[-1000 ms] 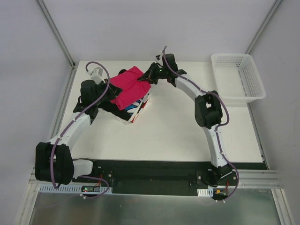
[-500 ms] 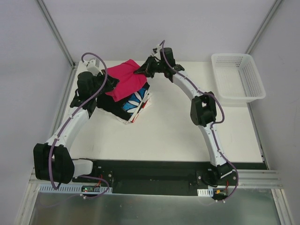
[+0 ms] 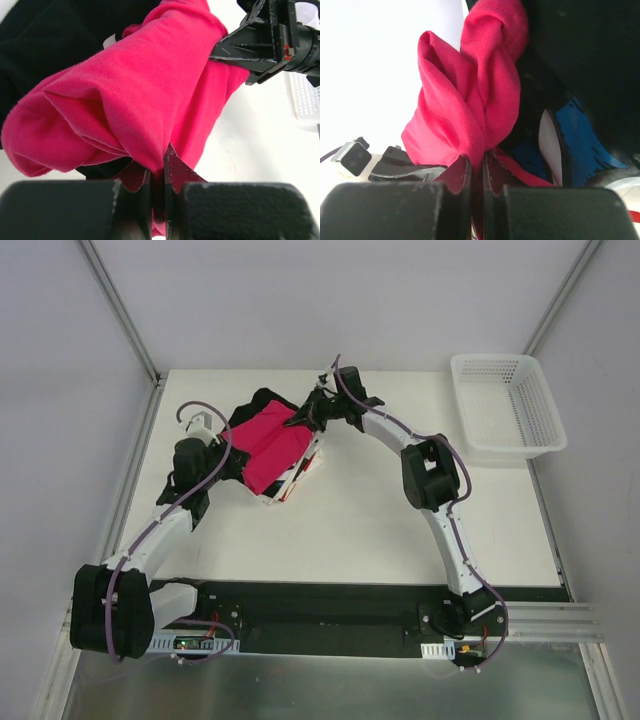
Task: Fold and stack the t-shirts
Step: Put the neatly folded tshirt into the corner of the board with both arms
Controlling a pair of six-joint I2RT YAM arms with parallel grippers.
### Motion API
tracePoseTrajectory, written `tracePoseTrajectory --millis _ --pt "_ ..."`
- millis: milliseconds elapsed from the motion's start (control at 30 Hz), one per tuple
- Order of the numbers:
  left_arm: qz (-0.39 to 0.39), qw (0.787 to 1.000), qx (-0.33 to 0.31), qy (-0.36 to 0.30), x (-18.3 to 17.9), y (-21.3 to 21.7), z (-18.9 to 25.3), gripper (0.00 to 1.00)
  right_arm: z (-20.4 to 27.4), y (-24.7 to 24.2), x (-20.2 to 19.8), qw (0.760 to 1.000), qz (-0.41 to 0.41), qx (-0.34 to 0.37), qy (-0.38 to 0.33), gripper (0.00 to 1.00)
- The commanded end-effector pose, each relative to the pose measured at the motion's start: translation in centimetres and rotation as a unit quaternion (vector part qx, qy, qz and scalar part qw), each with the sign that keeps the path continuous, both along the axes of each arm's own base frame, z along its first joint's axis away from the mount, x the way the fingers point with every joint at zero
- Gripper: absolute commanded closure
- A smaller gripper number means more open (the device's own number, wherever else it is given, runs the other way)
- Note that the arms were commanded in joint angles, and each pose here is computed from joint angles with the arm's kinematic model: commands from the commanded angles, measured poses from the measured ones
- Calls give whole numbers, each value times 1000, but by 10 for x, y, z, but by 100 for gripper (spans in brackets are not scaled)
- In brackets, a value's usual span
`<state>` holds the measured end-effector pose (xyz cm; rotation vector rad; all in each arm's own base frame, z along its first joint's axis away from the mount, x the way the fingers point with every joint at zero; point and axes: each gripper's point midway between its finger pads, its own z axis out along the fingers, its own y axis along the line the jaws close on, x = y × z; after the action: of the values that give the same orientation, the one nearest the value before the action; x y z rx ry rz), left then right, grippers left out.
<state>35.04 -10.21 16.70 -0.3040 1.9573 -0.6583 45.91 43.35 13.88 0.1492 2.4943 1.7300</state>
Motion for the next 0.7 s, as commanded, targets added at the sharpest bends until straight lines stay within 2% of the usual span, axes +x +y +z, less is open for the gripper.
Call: tracePoseTrajectory --millis 0,333,667 --pt "2 999 -36 -38 10 -5 5 100 29 -22 36 997 -60 18 -40 100" --pt "-43 996 -81 -3 23 -28 -33 100 19 -30 44 996 -79 8 -36 99" --pt "-30 995 -90 12 16 -26 -48 100 16 -28 48 996 -82 7 -29 99"
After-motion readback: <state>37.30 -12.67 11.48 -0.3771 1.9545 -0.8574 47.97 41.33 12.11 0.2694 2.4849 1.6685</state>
